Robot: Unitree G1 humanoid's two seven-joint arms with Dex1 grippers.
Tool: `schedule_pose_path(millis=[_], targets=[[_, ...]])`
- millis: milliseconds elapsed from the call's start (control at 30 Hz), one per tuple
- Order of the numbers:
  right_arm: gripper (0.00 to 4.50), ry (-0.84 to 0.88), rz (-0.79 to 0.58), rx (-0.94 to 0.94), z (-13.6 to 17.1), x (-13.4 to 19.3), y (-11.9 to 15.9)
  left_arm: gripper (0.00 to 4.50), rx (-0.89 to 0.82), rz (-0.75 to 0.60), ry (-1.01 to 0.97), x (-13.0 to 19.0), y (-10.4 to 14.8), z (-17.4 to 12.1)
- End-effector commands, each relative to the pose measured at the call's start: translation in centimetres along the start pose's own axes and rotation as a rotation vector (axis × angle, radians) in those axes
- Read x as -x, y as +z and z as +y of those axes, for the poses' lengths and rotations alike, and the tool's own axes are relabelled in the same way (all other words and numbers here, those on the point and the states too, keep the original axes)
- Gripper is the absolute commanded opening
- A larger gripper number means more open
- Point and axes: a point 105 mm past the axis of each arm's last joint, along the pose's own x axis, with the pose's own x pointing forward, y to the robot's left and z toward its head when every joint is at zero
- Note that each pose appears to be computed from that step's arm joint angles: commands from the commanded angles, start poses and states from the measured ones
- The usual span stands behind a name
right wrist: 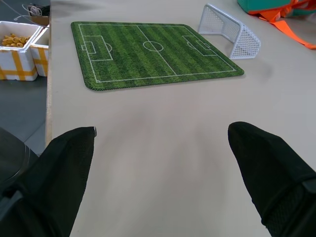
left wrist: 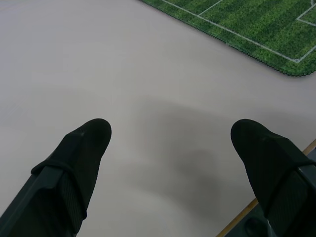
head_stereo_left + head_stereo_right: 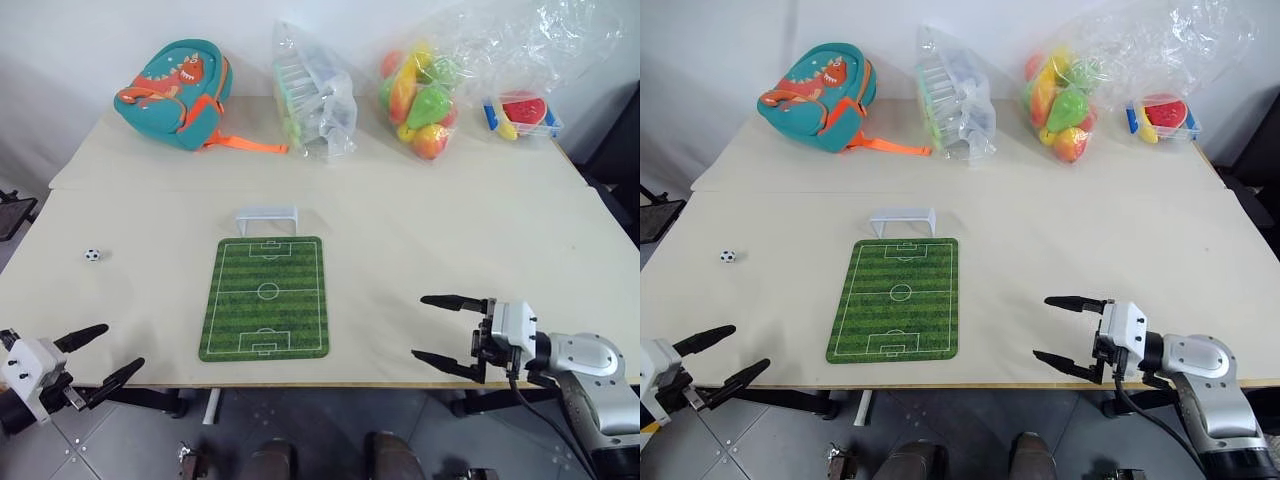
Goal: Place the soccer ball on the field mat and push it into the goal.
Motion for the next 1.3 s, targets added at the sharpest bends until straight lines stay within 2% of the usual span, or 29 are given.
schedule_pose_path(millis=[33, 167, 233, 300, 367, 500, 633, 767, 867, 933, 1100, 1233, 1300], targets=[[4.50, 0.025, -0.049, -0.034, 0.1, -0.5, 0.7, 4.48, 0.001, -0.033, 0.074, 0.8, 0.8, 0.9], [4.50, 0.033, -0.127, -0.062, 0.0, -1.4, 2.0, 4.48, 0.100, -0.077, 0.144, 1.5, 1.1, 1.2], [4.50, 0.027, -0.227, -0.037, -0.3, -2.4, 4.0, 4.48, 0.180, -0.098, 0.207, 2.2, 1.0, 1.3], [4.50, 0.019, -0.395, 0.031, 0.0, -3.3, 6.8, 4.48, 0.281, -0.178, 0.420, 3.7, 0.6, 2.6], [4.50, 0.006, -0.483, 0.067, 0.2, -3.7, 8.1, 4.48, 0.349, -0.237, 0.598, 5.0, -0.1, 3.3], [4.50, -0.019, -0.529, 0.067, 0.2, -4.3, 8.8, 4.48, 0.427, -0.248, 0.802, 5.9, -2.2, 2.8], [4.50, -0.006, -0.517, 0.058, 0.0, -4.4, 8.7, 4.48, 0.448, -0.269, 0.814, 4.6, -2.3, 1.7], [4.50, 0.000, -0.501, 0.055, -0.1, -4.3, 8.5, 4.48, 0.449, -0.343, 0.796, 2.7, -0.3, 2.8], [4.50, 0.007, -0.480, 0.045, -0.2, -4.2, 8.0, 4.48, 0.417, -0.396, 0.811, 0.4, 3.0, 6.2], [4.50, 0.003, -0.482, 0.044, -0.3, -4.3, 8.0, 4.48, 0.401, -0.353, 0.867, -0.4, 3.5, 8.5], [4.50, 0.001, -0.484, 0.040, -0.3, -4.7, 8.0, 4.48, 0.402, -0.289, 0.933, -2.4, 3.8, 12.0], [4.50, 0.001, -0.486, 0.032, -0.2, -4.9, 8.0, 4.48, 0.429, -0.209, 0.906, -6.1, 3.9, 14.5], [4.50, -0.001, -0.484, 0.030, -0.3, -4.9, 8.1, 4.48, 0.434, -0.172, 0.926, -6.8, 3.4, 15.3]])
